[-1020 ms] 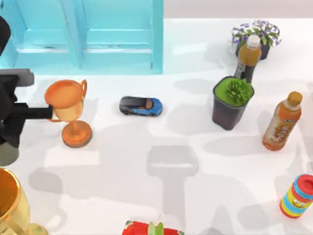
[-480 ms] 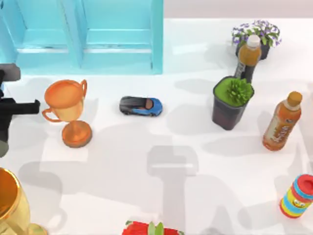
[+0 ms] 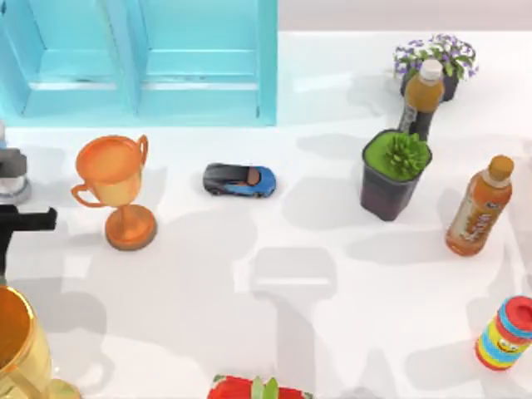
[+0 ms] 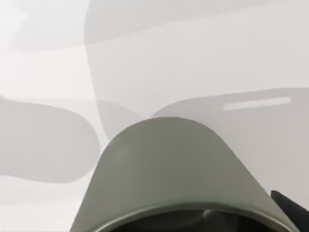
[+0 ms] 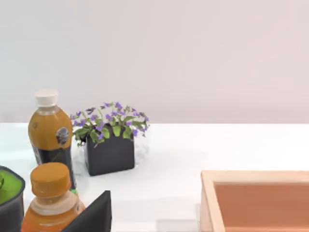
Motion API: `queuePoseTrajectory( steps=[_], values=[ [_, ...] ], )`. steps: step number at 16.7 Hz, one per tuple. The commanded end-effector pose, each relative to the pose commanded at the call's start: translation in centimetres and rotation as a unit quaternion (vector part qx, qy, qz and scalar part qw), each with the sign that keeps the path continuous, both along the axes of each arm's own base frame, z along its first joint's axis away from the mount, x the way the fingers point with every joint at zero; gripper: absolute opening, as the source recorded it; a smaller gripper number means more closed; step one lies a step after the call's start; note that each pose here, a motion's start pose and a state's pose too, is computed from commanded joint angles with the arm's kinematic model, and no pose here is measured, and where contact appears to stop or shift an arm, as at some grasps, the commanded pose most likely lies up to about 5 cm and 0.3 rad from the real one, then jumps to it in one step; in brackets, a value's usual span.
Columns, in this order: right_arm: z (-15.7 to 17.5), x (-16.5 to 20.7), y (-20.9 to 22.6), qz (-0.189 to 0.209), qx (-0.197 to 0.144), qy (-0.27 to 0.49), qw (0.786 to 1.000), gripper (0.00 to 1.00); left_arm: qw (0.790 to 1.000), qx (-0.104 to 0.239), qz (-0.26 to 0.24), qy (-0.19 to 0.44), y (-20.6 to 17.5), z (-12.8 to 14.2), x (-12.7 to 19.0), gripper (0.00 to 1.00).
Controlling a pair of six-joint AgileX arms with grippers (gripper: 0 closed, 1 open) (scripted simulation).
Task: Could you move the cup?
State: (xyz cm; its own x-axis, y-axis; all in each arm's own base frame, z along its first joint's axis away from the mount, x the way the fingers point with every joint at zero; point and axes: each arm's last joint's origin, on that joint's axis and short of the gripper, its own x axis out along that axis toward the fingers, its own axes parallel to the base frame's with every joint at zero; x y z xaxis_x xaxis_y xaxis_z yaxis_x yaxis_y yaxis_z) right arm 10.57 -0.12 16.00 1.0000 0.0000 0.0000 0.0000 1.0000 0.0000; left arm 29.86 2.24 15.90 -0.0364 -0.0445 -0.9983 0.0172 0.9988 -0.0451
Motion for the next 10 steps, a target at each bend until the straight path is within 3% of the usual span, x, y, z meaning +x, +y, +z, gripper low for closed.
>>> queuePoseTrajectory(
  steps=[3, 9, 10],
  values=[
    [0.0, 0.0, 0.0, 0.000, 0.000, 0.000, 1.000, 1.00, 1.000, 0.000, 0.001, -0.009, -0.9, -1.4, 0.2, 0.00],
    [0.0, 0.0, 0.0, 0.000, 0.000, 0.000, 1.000, 1.00, 1.000, -0.003, 0.000, -0.025, -1.5, -1.4, 0.6, 0.00],
    [0.0, 0.0, 0.0, 0.000, 0.000, 0.000, 1.000, 1.00, 1.000, -0.003, 0.000, -0.025, -1.5, -1.4, 0.6, 0.08]
  ],
)
